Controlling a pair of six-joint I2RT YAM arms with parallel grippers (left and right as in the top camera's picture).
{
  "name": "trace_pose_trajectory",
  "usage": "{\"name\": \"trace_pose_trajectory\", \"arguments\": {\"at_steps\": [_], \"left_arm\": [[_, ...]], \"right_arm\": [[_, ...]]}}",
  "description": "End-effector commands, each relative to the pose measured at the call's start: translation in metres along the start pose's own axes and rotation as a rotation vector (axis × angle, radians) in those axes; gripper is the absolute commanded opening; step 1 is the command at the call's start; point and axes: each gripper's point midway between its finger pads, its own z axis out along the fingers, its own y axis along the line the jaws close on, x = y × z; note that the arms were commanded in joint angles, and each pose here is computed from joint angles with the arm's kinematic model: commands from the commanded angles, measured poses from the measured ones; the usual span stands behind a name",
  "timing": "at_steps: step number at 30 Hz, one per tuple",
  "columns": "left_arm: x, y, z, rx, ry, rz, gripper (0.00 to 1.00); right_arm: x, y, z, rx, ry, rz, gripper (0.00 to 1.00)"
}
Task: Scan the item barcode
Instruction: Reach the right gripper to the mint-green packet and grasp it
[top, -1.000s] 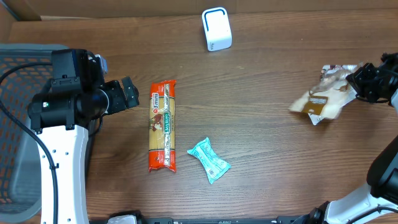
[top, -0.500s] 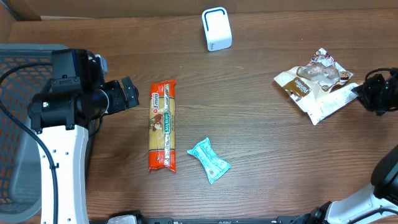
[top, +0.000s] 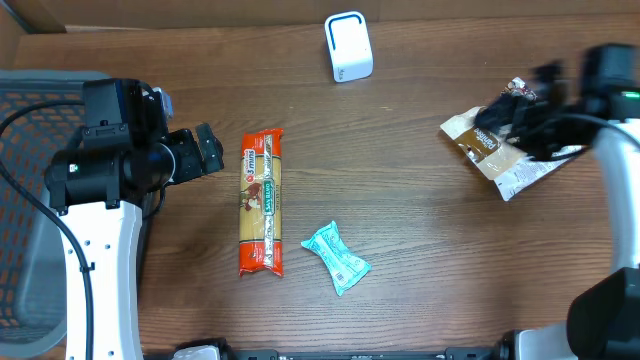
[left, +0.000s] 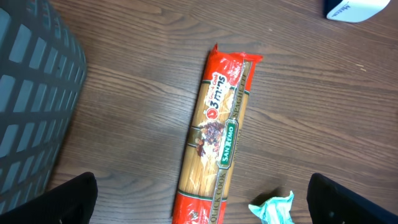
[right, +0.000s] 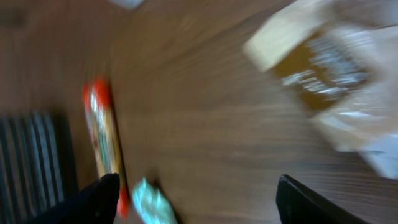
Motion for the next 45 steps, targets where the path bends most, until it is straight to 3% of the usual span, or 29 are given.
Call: {"name": "trace_pose_trajectory", "arguments": {"at_steps": [1, 12, 18, 23, 30, 34, 36, 45], "left_arm": [[-0.005, 0.000, -0.002, -0.004, -0.014, 0.017, 1.00], [-0.005, 0.000, -0.002, -0.004, -0.014, 0.017, 1.00], [-0.005, 0.000, -0.002, -0.004, -0.014, 0.017, 1.00], [-0.005, 0.000, -0.002, -0.004, -0.014, 0.017, 1.00], [-0.005, 0.000, -0.002, -0.004, -0.014, 0.017, 1.00], [-0.005, 0.000, -0.002, -0.004, -0.014, 0.017, 0.99], [-0.005, 0.000, -0.002, -0.004, -0.014, 0.017, 1.00], [-0.005, 0.000, -0.002, -0.004, -0.014, 0.017, 0.99]], "right_arm": [[0.039, 0.041, 0.032, -0.095, 0.136, -0.305, 0.84], [0.146, 0.108, 0.136, -0.149, 0.456, -0.640, 0.82], [0.181, 0.125, 0.182, -0.091, 0.514, -0.684, 0.71], [0.214, 0.160, 0.190, -0.150, 0.538, -0.701, 0.61], [0.250, 0.176, 0.187, -0.189, 0.613, -0.713, 0.57], [0.270, 0.182, 0.187, -0.181, 0.647, -0.709, 0.57], [0.277, 0.181, 0.188, -0.153, 0.656, -0.696, 0.63], [0.275, 0.147, 0.198, -0.005, 0.644, -0.584, 0.66]]}}
